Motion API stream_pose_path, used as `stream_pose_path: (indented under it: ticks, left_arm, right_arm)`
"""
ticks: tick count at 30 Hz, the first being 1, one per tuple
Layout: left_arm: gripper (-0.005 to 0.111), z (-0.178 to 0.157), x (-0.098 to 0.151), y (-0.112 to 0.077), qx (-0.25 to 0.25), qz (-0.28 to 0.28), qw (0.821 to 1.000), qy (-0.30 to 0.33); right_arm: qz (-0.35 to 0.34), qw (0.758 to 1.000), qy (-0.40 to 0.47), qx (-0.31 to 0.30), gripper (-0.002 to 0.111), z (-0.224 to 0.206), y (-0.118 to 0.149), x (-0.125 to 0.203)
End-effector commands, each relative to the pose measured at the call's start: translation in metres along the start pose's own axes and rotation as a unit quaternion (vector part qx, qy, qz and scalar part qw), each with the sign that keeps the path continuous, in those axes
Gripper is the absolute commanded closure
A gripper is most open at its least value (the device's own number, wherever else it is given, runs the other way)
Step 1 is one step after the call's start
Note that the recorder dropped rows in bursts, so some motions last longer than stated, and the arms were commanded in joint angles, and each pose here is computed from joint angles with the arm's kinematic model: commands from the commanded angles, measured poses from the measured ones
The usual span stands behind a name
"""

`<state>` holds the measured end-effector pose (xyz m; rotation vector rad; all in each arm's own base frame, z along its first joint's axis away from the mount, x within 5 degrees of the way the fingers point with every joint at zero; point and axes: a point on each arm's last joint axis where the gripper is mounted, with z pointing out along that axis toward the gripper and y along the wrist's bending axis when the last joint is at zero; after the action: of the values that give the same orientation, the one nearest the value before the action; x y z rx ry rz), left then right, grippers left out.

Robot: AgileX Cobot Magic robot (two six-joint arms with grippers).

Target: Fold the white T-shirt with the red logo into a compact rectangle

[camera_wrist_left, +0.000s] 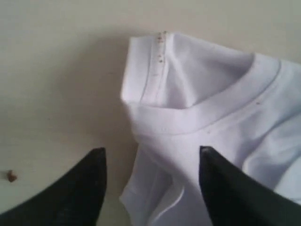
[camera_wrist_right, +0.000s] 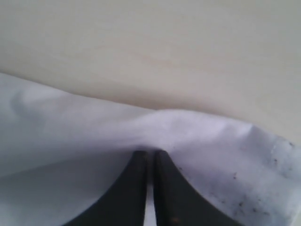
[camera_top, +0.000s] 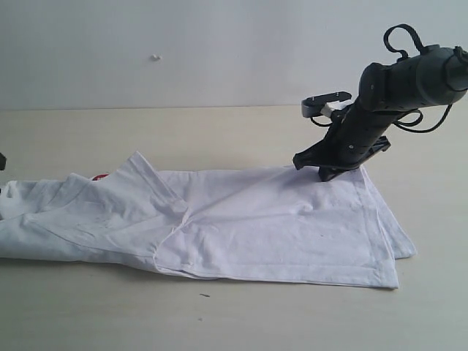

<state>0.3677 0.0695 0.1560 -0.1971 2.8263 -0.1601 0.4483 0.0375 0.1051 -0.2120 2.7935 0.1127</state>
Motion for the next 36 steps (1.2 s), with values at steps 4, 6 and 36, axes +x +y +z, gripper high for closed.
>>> stream_pose_path:
  ticks: [4,6,36]
  left_arm:
    - [0.049,0.016,-0.002,0.037,0.07,-0.089,0.994,-0.01]
    - [0.049,0.018,-0.004,0.037,0.115,-0.093,0.989,-0.018]
    - [0.106,0.059,0.005,0.013,0.157,-0.065,0.984,0.051]
  right_arm:
    - [0.0,1.0,-0.01,0.003,0.097,-0.003,-0.003,-0.004]
    - [0.0,1.0,-0.012,0.004,0.097,-0.003,-0.003,-0.004]
    - [-0.001,1.0,-0.01,0.004,0.097,-0.003,-0.003,-0.004]
